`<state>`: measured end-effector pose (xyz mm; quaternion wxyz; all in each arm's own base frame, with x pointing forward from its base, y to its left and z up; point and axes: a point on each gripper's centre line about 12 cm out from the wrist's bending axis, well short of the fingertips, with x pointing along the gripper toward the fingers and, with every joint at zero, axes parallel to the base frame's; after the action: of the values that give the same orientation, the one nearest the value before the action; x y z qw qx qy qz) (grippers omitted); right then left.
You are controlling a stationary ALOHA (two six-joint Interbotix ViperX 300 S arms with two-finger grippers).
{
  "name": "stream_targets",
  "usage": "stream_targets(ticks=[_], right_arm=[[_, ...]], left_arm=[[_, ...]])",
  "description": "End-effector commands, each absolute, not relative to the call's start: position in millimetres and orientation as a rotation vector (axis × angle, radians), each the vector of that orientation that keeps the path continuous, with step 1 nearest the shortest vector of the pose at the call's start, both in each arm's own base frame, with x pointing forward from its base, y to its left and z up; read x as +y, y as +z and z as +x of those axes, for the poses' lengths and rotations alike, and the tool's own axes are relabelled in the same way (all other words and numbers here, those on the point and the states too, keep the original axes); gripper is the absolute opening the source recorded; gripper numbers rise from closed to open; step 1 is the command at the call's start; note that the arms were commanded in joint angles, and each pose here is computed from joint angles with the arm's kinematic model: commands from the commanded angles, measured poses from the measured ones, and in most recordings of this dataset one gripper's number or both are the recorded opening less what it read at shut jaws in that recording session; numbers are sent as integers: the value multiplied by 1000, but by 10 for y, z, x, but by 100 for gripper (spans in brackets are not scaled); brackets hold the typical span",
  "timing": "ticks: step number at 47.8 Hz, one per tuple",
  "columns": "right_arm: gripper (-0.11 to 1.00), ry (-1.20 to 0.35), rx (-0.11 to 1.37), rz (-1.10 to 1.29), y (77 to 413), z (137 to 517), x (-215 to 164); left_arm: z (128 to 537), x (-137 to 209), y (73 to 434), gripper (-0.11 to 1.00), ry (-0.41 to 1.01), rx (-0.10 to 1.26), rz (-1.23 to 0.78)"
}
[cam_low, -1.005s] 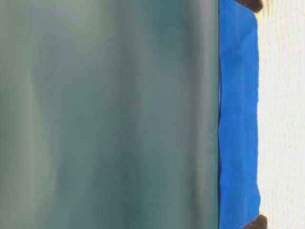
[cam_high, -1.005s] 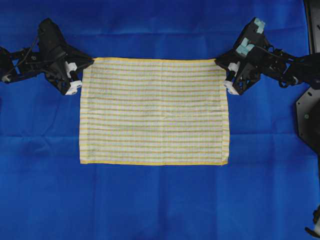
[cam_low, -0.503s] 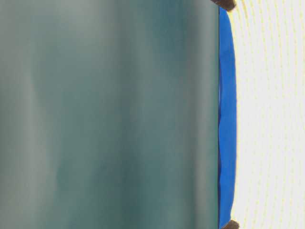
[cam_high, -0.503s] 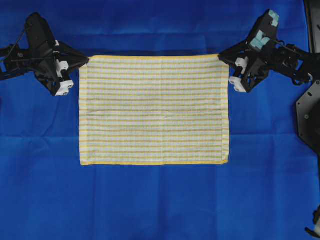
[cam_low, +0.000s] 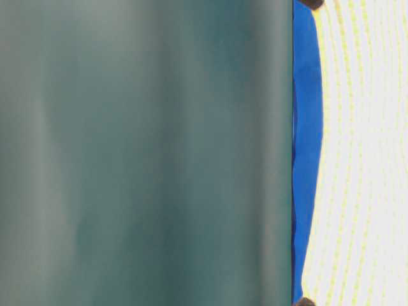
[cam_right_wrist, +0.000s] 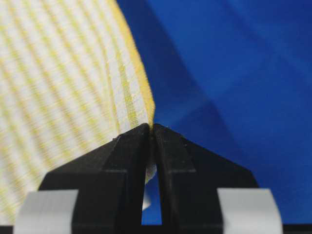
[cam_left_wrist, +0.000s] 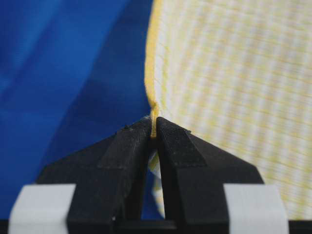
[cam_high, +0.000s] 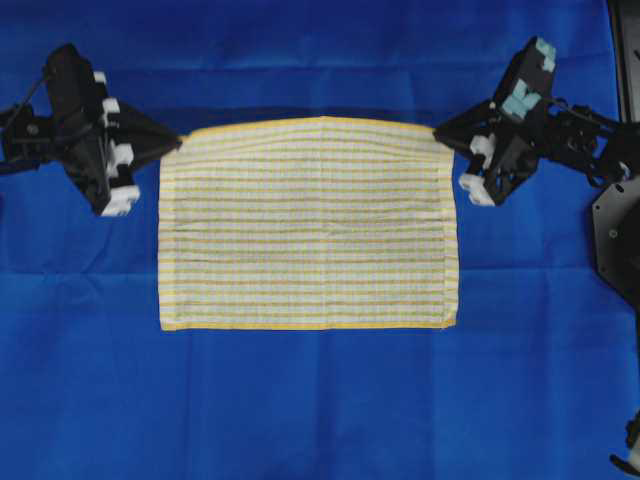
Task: Fold the yellow towel.
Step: 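Lift far edge with both grippers and fold it toward the near edge, then open both grippers to release the folded edge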
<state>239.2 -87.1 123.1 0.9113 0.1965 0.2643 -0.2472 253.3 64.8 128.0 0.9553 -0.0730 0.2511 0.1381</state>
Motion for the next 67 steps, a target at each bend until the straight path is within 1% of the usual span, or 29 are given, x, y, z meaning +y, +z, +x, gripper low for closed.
stream_targets(ticks=[1,11,22,32,45,60,67], right_arm=[[5,-473,521,417,1295,2414,-743],[5,-351,515,453,1355,2421,-327],[5,-224,545,490,1363,2426,111],[5,-151,572,513,1352,2391,377],[5,-96,609,508,1314,2389,579],[5,-80,632,498,1290,2438,650],[5,-70,634,493,1290,2431,676]], left_arm=[[2554,498,1364,3,225,477,-136],[2514,127,1371,3,98,477,-154],[2528,-254,1383,3,-33,484,-187],[2544,-491,1390,3,-112,490,-203],[2607,-647,1373,3,-159,510,-199],[2681,-680,1298,3,-152,593,-188],[2674,-674,1296,4,-150,597,-188]])
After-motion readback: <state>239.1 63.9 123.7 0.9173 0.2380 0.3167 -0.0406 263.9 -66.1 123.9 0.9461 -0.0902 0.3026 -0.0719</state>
